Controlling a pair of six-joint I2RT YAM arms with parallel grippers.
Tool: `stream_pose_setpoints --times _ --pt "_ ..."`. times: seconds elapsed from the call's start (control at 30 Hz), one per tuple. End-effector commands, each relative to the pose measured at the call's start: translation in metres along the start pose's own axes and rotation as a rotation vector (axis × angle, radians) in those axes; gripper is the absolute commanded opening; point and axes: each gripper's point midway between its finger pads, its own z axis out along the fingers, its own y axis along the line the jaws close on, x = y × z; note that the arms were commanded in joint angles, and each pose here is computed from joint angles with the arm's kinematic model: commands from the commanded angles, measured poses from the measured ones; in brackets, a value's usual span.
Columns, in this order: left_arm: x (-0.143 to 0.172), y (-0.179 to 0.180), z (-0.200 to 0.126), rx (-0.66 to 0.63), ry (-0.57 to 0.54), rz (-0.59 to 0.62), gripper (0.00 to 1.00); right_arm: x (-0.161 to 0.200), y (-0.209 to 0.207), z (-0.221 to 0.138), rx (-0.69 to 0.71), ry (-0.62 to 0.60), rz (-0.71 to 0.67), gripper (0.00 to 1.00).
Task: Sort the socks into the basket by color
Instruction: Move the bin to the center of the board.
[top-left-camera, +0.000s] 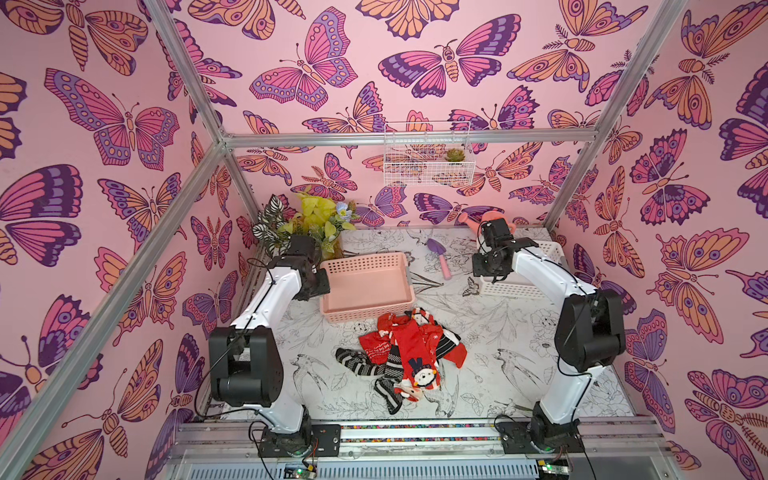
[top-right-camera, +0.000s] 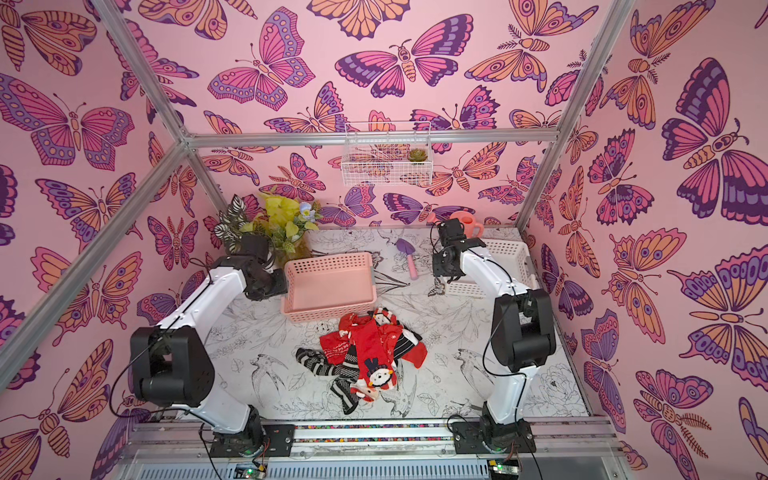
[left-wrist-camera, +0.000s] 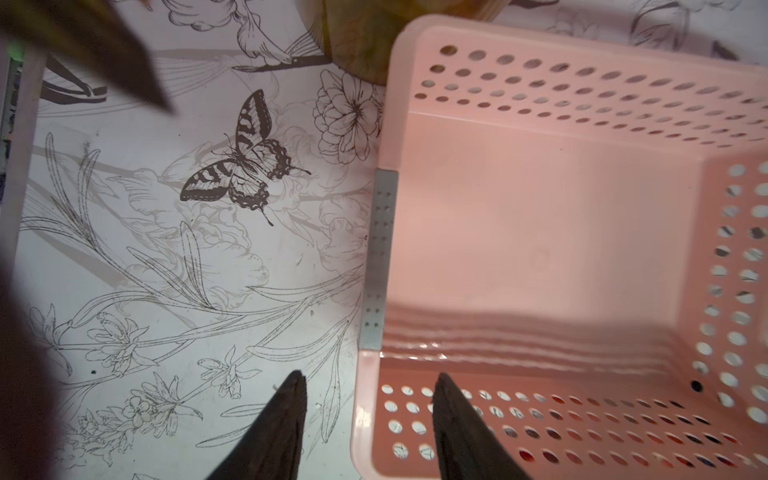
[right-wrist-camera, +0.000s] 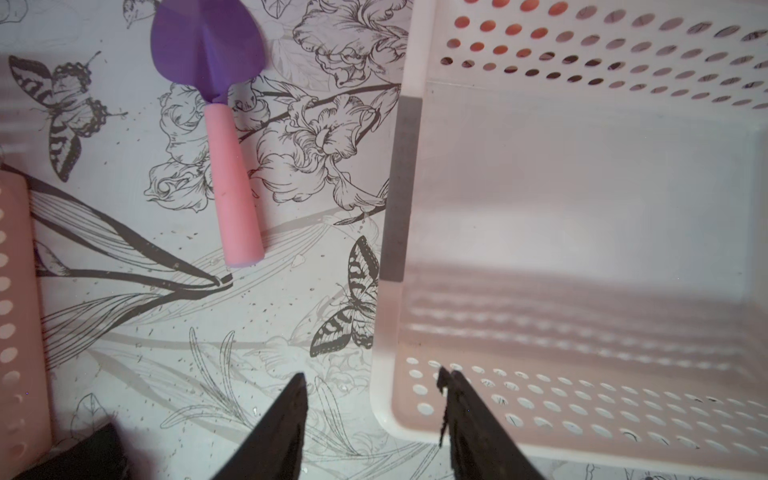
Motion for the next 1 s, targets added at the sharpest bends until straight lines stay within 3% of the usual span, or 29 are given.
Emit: stream_pose_setpoints --times 0.0,0.3,0.53,0.7,0.97 --pt "0.008 -0.006 -0.016 0.060 -0.013 -0.026 0.51 0.000 -0.006 0.002 0.056 0.029 -0.018 0.52" --pt "0.008 -0.023 -0.043 0.150 -0.056 -0.015 0.45 0.015 -0.007 0.031 0.081 0.115 -0.033 0.40" --pt "0.012 -0.031 -0.044 0.167 -0.051 0.011 0.45 0.028 -0.006 0.041 0.071 0.161 -0.031 0.19" --pt "0.016 -0.035 -0.041 0.174 -0.055 0.026 0.44 0.039 -0.001 0.032 0.045 0.177 -0.009 0.06" --pt "0.017 -0.041 -0.052 0.197 -0.083 0.039 0.44 0.072 0.010 0.004 0.079 0.182 -0.014 0.02"
